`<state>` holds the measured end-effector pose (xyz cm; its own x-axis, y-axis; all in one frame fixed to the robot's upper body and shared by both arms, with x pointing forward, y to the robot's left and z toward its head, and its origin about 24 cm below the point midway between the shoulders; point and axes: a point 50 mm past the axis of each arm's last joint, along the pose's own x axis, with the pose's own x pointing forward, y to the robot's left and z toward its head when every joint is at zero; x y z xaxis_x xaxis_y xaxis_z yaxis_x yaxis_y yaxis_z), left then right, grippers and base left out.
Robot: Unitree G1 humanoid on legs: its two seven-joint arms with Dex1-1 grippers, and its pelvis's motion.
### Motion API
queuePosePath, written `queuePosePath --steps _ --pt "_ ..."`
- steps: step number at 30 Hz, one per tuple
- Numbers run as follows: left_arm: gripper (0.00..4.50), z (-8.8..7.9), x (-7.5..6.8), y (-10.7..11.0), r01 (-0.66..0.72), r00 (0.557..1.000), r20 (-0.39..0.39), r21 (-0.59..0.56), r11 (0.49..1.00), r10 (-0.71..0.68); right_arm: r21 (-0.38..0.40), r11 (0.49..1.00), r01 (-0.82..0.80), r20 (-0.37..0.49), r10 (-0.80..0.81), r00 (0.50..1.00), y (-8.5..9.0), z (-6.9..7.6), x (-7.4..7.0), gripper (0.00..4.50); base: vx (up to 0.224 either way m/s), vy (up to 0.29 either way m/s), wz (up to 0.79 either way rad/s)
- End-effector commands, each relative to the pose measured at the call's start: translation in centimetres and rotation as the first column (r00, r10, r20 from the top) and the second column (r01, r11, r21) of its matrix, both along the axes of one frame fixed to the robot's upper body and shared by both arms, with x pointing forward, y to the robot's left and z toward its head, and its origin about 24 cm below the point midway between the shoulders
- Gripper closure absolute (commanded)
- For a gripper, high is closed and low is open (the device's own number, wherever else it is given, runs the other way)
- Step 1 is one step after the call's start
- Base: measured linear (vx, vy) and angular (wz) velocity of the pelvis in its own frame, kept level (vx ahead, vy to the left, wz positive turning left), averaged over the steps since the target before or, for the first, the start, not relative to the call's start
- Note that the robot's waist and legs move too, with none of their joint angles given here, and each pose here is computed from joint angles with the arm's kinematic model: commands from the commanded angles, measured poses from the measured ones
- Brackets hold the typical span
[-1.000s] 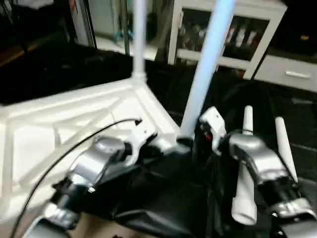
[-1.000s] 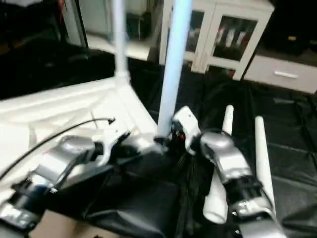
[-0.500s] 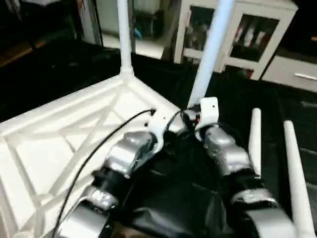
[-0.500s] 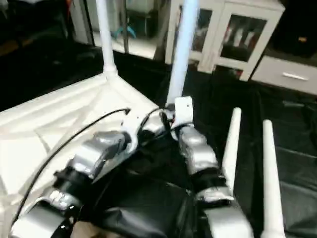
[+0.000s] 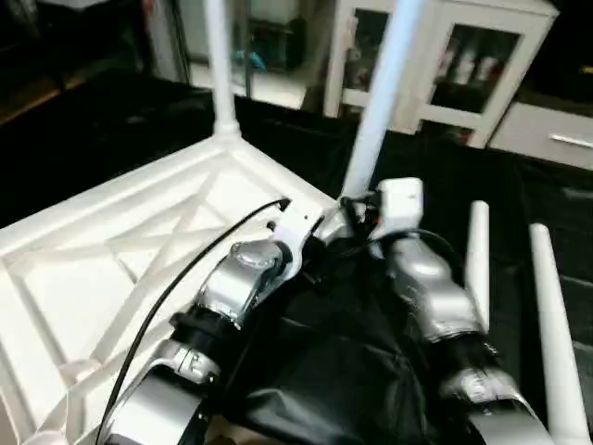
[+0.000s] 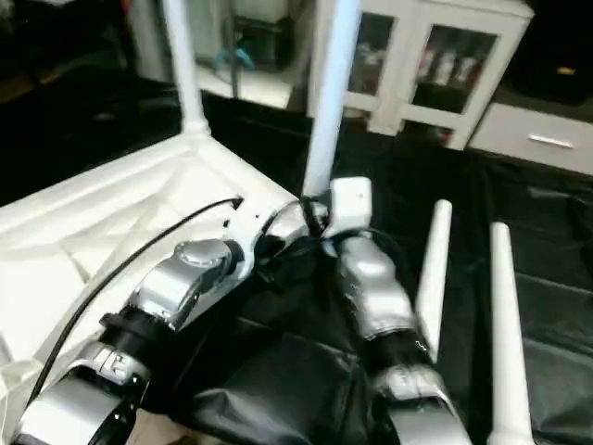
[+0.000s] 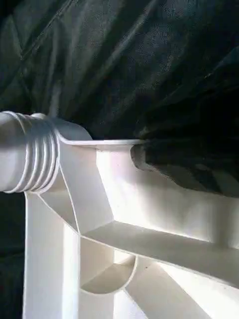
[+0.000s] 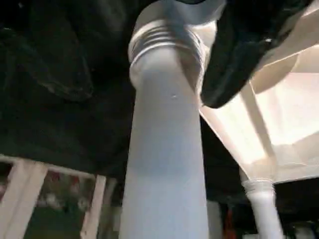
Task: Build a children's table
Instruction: Rotate leg to tighten
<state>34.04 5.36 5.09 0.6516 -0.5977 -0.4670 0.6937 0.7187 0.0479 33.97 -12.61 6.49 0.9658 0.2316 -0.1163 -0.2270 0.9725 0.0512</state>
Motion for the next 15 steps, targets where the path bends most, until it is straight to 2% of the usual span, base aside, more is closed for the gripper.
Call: queuePosePath --steps 1,4,6,9,11,14,15 --pt "4.5 0.8 0.2 -0.5 0.065 0.994 0.084 -0.022 0.998 -0.063 -0.02 1.0 -0.02 0.015 0.02 1.0 -0.4 0.5 -0.5 0.51 0.0 0.0 0.0" --pt "4.5 0.9 0.3 -0.6 0.078 0.992 0.1 -0.023 0.997 -0.076 -0.025 0.999 -0.027 0.018 0.027 0.999 -0.5 0.5 -0.7 0.51 0.0 0.0 0.0" --pt "4.5 1.5 0.5 -1.0 0.102 0.982 0.163 -0.048 0.994 -0.093 -0.03 0.999 -0.021 0.028 0.022 0.999 -1.2 0.7 -1.4 0.51 0.0 0.0 0.0" --pt "3.92 2.0 0.7 -1.1 0.095 0.981 0.18 -0.092 0.991 -0.077 -0.034 0.999 -0.015 0.033 0.016 0.999 -1.7 0.7 -1.9 0.41 0.0 0.0 0.0" --pt "3.82 2.7 1.0 -1.1 0.085 0.983 0.172 -0.152 0.985 -0.058 -0.036 0.999 -0.02 0.034 0.021 0.999 -1.7 0.8 -2.3 0.41 0.0 0.0 0.0" --pt "3.61 3.5 1.2 -0.6 0.096 0.981 0.184 -0.17 0.981 -0.064 -0.044 0.998 -0.05 0.038 0.052 0.998 -1.5 1.1 -2.7 0.41 0.0 0.0 0.0" --pt "3.42 3.8 1.2 -0.3 0.101 0.979 0.193 -0.167 0.981 -0.068 -0.051 0.996 -0.067 0.043 0.069 0.997 -1.4 1.3 -2.8 0.41 0.0 0.0 0.0"
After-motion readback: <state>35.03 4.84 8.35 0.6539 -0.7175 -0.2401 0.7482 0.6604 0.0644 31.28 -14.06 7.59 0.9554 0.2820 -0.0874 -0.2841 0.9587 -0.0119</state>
